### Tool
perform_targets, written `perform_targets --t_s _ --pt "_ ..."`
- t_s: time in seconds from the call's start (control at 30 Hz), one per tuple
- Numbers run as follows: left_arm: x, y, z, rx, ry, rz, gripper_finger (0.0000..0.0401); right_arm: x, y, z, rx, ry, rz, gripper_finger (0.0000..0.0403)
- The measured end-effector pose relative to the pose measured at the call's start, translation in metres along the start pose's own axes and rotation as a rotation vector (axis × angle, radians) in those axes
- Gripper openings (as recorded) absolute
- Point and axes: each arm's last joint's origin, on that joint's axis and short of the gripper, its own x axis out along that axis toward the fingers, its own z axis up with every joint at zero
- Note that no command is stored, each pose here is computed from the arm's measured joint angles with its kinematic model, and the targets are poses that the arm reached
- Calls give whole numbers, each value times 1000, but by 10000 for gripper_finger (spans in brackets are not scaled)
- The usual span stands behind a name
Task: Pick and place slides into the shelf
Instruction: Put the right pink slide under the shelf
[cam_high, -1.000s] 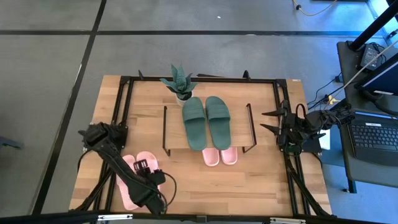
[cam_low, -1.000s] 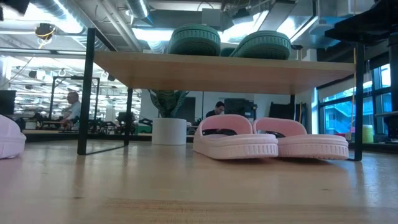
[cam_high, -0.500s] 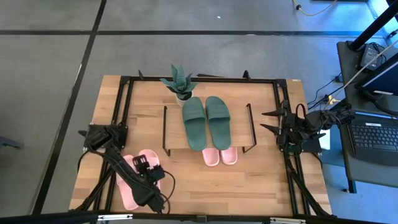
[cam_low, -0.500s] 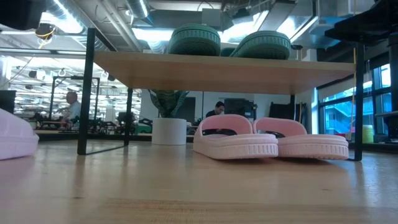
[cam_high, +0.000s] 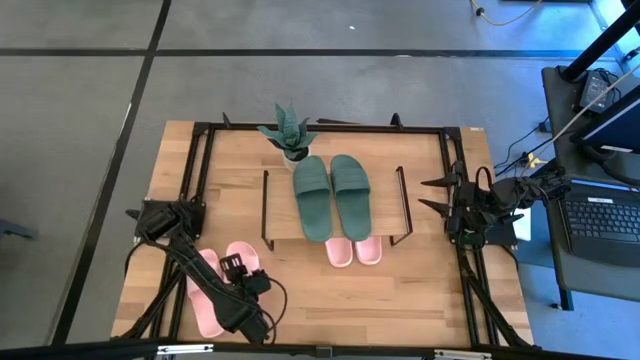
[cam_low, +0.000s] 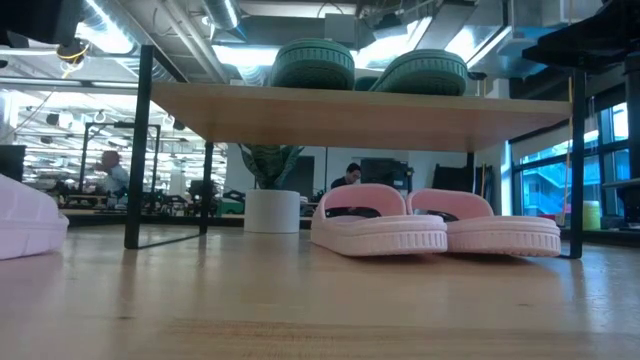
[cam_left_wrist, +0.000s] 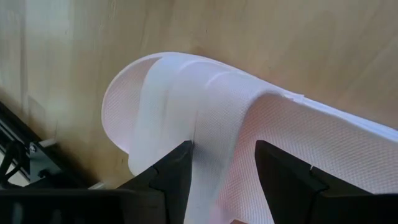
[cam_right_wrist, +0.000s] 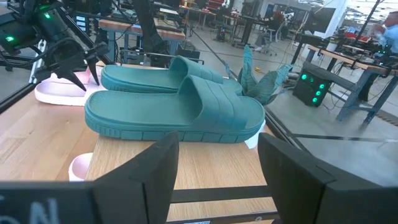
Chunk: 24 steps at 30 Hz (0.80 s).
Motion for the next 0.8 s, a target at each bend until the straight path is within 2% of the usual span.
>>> perform_targets --t_s 0.23,0.6,0.8 --pt "0 0 0 1 0 -1 166 0 0 0 0 0 0 220" --pt "0 3 0 61 -40 43 166 0 0 0 0 0 0 220" --pt "0 5 3 65 -105 75 140 0 0 0 0 0 0 220"
